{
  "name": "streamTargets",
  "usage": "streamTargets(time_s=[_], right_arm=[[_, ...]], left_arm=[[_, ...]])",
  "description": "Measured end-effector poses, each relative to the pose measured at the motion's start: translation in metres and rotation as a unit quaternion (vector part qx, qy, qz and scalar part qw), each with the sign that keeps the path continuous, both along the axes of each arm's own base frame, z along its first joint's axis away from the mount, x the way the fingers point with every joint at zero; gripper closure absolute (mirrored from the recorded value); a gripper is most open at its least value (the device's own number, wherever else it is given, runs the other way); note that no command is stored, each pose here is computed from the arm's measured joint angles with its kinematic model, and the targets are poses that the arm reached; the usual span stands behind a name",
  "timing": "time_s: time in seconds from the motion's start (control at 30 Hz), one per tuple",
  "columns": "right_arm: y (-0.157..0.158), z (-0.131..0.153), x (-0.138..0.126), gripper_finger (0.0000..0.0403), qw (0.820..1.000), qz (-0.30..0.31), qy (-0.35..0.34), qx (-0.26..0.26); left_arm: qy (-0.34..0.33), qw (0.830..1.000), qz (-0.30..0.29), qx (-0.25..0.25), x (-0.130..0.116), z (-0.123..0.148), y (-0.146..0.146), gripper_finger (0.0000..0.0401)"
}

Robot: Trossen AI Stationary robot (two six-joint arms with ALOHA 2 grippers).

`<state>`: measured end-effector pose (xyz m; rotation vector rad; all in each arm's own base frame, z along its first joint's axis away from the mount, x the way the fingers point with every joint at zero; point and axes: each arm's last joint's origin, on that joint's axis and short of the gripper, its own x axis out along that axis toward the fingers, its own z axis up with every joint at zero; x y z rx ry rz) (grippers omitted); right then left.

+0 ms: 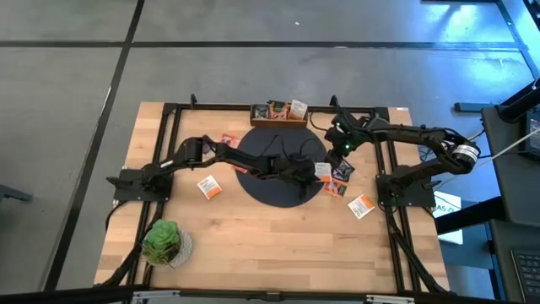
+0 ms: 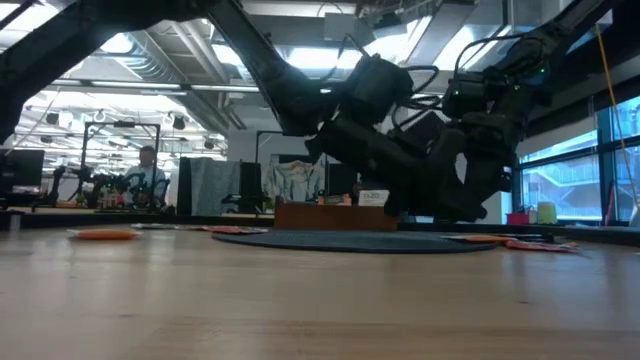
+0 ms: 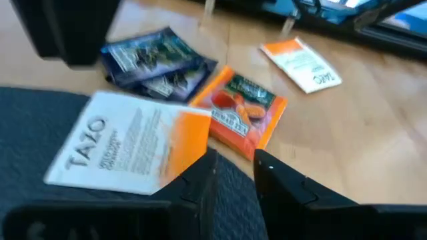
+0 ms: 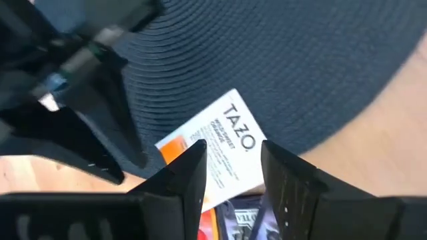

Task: Pick & Place Tea
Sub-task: Put the white tea bag into the right section of the wooden organizer

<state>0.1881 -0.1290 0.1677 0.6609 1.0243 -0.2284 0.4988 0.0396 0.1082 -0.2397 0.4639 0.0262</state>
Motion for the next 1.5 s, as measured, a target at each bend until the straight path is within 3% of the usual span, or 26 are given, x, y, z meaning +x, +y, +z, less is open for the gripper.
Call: streamTargets(time_s=[0.2, 0.53, 0.67, 0.97, 1.37, 1.5], right_arm=[[0.001, 0.001, 0.003, 0.0246, 1.0, -0.016, -0.006, 0.011], [0.0, 0.0, 0.002, 0.0189, 0.999, -0.037, 0.01, -0.003], [-0.003, -0.002, 0.001, 0.0188, 0.997, -0.065, 0.038, -0.028], [-0.006, -0.007, 0.0, 0.0205, 0.998, -0.056, 0.035, -0.009], [-0.005, -0.009, 0.0, 0.0209, 0.998, -0.052, 0.042, -0.004], [-0.005, -0.018, 0.002, 0.0209, 0.997, -0.054, 0.048, 0.04]], left_arm=[[0.024, 1.0, 0.011, -0.017, -0.001, -0.018, -0.001, 0.0306], [0.033, 0.999, 0.017, -0.024, -0.001, -0.021, -0.001, 0.0306], [0.034, 0.999, 0.015, -0.037, -0.001, -0.021, -0.001, 0.0306], [-0.017, 0.998, -0.003, -0.06, 0.006, -0.008, -0.003, 0.0306], [0.042, 0.998, 0.056, 0.009, 0.0, -0.017, 0.002, 0.0306], [0.047, 0.997, 0.055, 0.01, -0.001, -0.018, 0.002, 0.0306]])
